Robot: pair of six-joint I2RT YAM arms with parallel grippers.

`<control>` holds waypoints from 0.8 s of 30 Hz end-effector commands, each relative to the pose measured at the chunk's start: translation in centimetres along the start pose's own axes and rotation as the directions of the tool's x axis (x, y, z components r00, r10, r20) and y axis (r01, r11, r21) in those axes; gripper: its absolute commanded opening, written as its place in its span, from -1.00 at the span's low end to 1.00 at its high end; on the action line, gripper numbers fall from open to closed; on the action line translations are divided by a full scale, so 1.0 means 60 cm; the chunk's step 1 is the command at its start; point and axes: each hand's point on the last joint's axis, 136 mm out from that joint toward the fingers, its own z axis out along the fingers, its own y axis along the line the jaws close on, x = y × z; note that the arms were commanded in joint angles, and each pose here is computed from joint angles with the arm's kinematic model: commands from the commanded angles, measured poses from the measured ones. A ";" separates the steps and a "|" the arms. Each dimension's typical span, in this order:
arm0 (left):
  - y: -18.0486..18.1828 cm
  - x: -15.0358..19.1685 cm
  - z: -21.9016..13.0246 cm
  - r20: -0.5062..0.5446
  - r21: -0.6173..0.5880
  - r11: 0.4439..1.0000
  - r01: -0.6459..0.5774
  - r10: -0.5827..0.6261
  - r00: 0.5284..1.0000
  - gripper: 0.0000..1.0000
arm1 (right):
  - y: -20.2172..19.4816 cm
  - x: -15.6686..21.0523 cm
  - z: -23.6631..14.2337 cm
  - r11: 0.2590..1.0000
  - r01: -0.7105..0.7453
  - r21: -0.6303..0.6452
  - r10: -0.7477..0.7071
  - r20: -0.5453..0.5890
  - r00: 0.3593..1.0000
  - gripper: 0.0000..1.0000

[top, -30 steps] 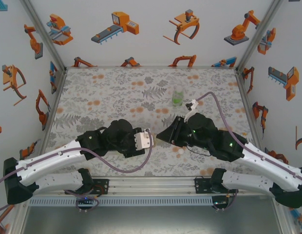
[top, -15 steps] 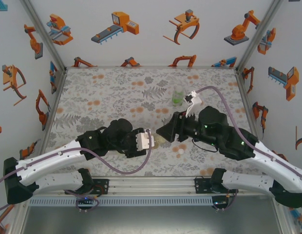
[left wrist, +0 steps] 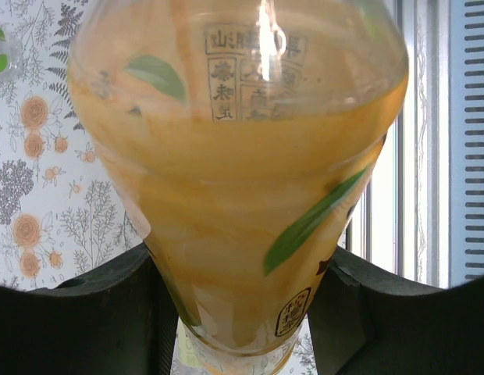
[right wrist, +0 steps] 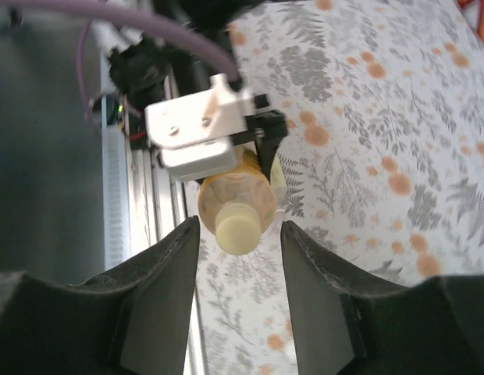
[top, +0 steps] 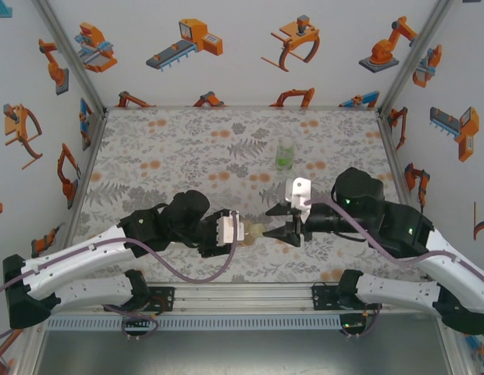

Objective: Screw on the bottle caps

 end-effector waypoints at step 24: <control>-0.015 -0.036 -0.029 0.093 0.036 0.999 -0.017 0.013 0.996 -1.00 | 0.024 0.045 0.054 0.957 0.260 -0.126 -0.266 -0.031 0.964 -0.22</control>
